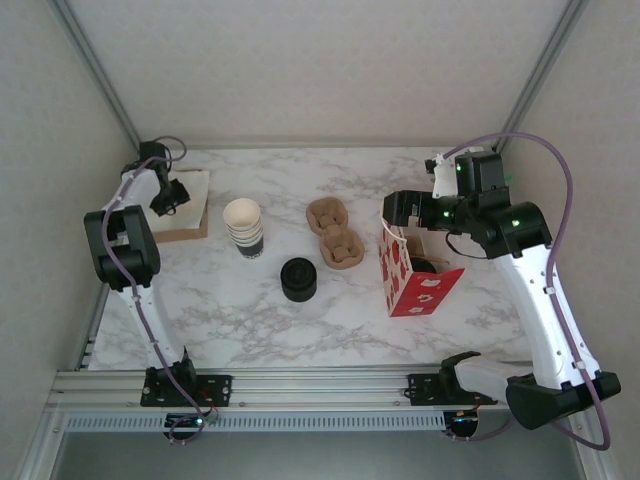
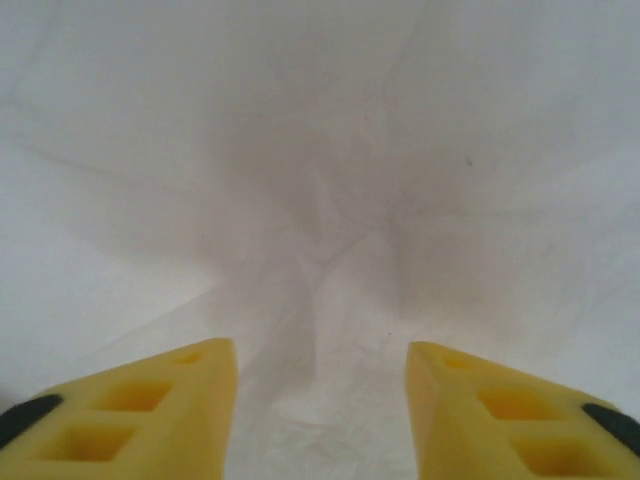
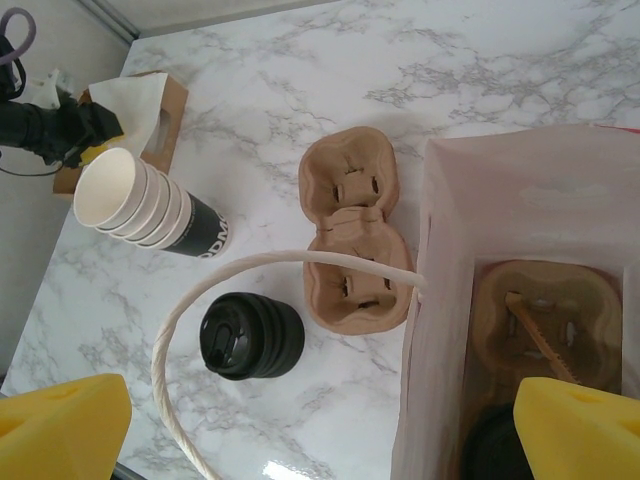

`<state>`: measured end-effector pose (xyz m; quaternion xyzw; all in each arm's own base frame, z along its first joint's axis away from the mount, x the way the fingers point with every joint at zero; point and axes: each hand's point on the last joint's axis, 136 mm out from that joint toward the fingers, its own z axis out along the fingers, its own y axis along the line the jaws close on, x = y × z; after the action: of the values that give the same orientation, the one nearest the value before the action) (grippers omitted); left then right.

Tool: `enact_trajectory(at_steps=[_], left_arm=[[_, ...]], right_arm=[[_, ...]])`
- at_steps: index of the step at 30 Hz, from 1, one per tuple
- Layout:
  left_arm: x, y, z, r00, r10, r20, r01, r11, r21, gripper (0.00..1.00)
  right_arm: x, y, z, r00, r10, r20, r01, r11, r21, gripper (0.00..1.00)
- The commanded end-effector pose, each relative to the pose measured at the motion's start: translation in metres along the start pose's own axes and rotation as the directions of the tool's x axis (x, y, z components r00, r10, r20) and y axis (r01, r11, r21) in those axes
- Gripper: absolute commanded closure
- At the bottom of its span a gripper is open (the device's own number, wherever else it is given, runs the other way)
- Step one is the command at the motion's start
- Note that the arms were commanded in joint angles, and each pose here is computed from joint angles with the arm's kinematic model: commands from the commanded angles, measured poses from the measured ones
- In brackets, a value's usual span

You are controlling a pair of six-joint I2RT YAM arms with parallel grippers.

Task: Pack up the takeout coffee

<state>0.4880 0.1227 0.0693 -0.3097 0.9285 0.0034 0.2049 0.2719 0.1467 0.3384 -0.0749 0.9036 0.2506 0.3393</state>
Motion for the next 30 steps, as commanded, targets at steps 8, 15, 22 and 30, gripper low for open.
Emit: enact_trajectory(at_steps=[8,15,22,30], left_arm=[[0.024,-0.005,0.010,0.998,0.029,-0.047,-0.030,0.999,-0.023,0.43],[0.016,-0.007,0.002,0.999,0.029,-0.024,-0.030,0.999,-0.018,0.73],[0.007,-0.005,-0.012,1.000,0.029,0.013,-0.029,0.999,-0.024,1.00],[-0.006,-0.003,-0.036,0.998,0.028,0.060,-0.026,0.999,-0.026,1.00]], right_arm=[[0.002,0.005,-0.001,1.000,-0.008,-0.004,0.008,1.000,-0.016,0.01],[0.002,0.005,-0.002,1.000,-0.011,0.001,0.011,1.000,-0.015,0.01],[0.001,0.006,-0.006,1.000,-0.014,0.010,0.014,1.000,-0.017,0.01],[0.001,0.006,-0.005,1.000,-0.011,0.007,0.011,1.000,-0.018,0.01]])
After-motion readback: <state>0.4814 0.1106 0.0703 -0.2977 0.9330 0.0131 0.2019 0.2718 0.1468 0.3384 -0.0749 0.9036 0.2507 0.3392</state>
